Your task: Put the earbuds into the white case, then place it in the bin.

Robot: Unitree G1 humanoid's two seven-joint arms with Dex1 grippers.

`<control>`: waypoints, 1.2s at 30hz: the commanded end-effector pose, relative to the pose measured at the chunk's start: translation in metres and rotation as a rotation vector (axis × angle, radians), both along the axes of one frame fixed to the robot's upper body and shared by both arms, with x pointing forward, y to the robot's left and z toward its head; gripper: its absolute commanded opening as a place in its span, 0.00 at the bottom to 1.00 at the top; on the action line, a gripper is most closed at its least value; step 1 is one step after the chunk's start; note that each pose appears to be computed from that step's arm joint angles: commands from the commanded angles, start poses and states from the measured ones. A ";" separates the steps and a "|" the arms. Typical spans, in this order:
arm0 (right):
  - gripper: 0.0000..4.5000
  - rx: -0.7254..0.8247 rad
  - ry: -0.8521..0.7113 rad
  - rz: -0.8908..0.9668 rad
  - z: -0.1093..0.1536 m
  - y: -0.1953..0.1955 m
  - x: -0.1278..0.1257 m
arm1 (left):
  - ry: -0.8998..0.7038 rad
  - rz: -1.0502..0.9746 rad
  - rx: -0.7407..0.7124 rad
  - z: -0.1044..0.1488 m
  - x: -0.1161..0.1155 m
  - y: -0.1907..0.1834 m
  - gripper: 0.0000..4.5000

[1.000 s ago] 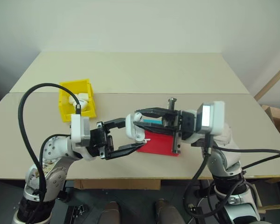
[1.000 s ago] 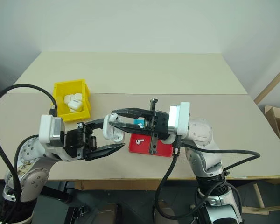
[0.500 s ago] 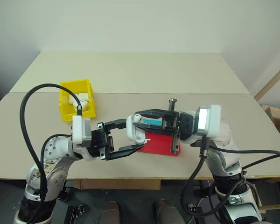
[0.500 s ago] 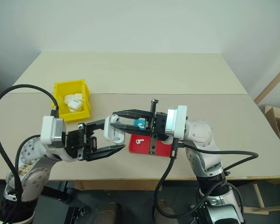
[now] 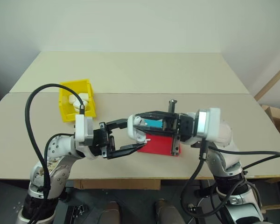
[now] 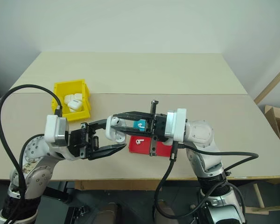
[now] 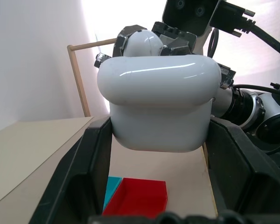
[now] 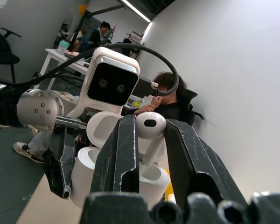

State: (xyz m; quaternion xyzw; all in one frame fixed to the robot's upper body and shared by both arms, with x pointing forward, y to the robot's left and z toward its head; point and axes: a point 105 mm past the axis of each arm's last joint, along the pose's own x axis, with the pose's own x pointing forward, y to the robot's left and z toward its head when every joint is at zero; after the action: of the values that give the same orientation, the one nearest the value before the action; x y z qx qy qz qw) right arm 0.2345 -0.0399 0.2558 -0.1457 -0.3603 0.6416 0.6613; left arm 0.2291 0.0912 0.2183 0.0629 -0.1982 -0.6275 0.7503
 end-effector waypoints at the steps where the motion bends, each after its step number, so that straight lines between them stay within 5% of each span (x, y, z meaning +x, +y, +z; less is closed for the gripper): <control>1: 0.14 -0.022 -0.009 -0.004 -0.004 0.001 0.000 | -0.094 -0.040 -0.041 0.015 -0.009 -0.002 0.61; 26: 0.14 -0.052 0.007 -0.043 -0.009 0.001 0.005 | -0.093 -0.041 -0.042 0.012 -0.009 -0.002 0.61; 33: 0.65 -0.046 -0.029 -0.050 -0.008 0.000 0.005 | -0.092 -0.042 -0.047 0.012 -0.008 -0.002 0.61; 36: 0.65 -0.047 -0.029 -0.041 -0.008 -0.001 0.004 | -0.090 -0.043 -0.048 0.012 -0.008 -0.002 0.61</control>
State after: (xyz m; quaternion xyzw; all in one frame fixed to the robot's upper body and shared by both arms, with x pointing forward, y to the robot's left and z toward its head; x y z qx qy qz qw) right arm 0.2389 -0.0419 0.2544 -0.1698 -0.3638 0.6245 0.6699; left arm 0.2311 0.0914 0.2123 0.0577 -0.1947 -0.6335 0.7466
